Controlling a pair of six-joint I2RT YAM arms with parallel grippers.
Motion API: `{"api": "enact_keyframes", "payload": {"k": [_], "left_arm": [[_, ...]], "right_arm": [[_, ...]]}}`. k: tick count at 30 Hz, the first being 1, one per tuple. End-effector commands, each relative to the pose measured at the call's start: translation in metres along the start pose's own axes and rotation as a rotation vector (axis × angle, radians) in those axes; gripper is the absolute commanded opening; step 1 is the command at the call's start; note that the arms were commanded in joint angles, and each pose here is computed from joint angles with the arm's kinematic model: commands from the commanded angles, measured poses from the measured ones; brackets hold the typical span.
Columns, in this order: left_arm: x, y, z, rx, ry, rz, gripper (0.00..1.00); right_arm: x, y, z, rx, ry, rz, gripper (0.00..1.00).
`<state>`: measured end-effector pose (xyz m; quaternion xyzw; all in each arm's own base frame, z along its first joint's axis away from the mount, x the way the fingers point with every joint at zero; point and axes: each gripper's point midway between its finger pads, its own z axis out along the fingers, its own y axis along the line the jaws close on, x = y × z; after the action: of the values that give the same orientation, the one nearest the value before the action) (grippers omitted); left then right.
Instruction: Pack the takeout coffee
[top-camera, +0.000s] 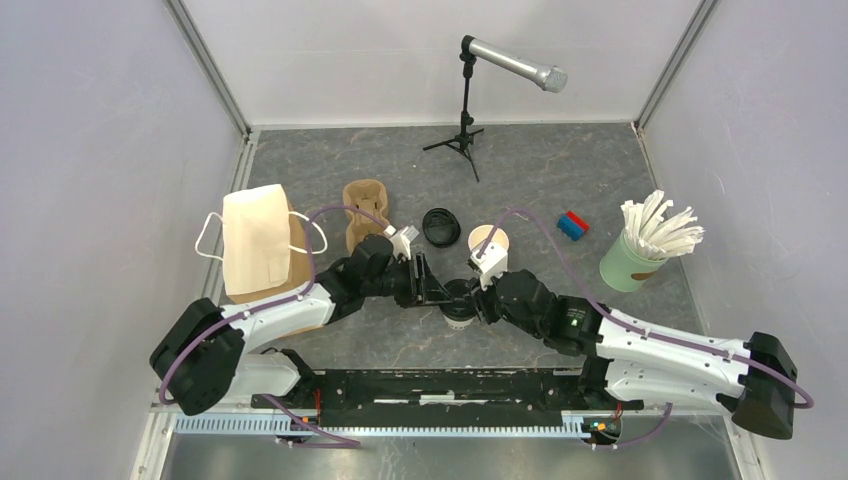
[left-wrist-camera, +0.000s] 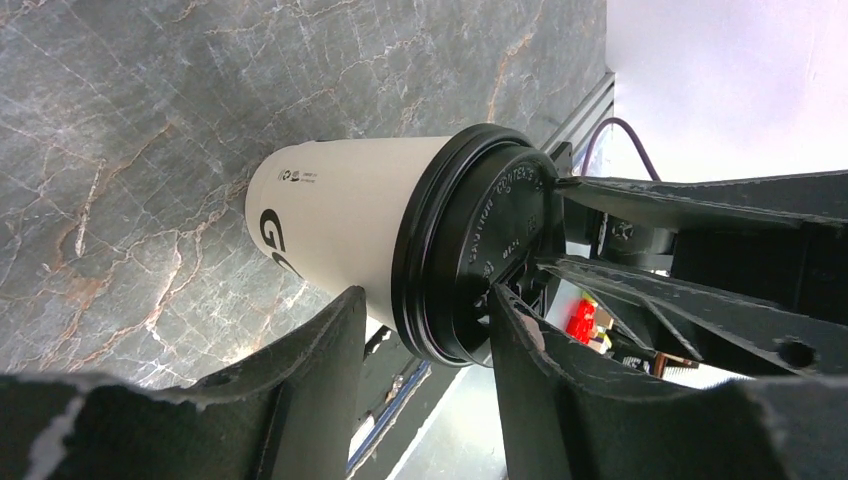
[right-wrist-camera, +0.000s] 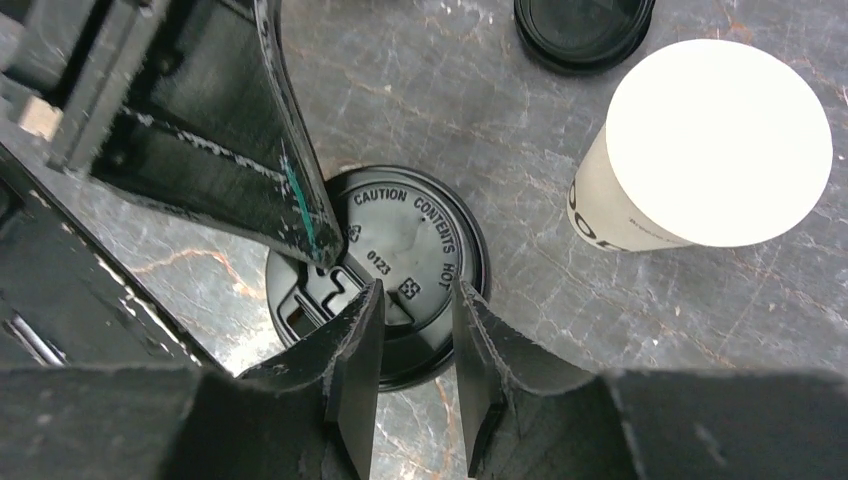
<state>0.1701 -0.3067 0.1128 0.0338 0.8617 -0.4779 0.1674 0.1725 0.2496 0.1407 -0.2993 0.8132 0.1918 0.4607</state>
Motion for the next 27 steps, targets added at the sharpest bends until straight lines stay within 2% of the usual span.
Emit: {"api": "enact_keyframes", "payload": {"k": [1, 9, 13, 21, 27], "left_arm": [[0.006, 0.01, 0.005, -0.038, 0.0, -0.004, 0.55], [-0.004, 0.006, -0.002, -0.043, -0.063, 0.012, 0.53], [-0.014, -0.005, -0.005, -0.023, -0.101, 0.034, 0.58], [-0.021, -0.014, -0.001, 0.012, -0.112, 0.069, 0.61], [-0.015, -0.002, 0.007, -0.018, -0.075, 0.064, 0.53]], "right_arm": [[0.008, 0.002, 0.008, -0.017, -0.025, 0.05, 0.36], [0.036, -0.009, 0.008, 0.009, 0.019, 0.044, 0.35], [0.043, -0.009, 0.007, 0.001, 0.023, 0.035, 0.35], [0.027, 0.002, 0.003, -0.064, -0.016, 0.036, 0.36], [-0.005, 0.005, -0.007, -0.074, -0.078, 0.054, 0.38]]}}
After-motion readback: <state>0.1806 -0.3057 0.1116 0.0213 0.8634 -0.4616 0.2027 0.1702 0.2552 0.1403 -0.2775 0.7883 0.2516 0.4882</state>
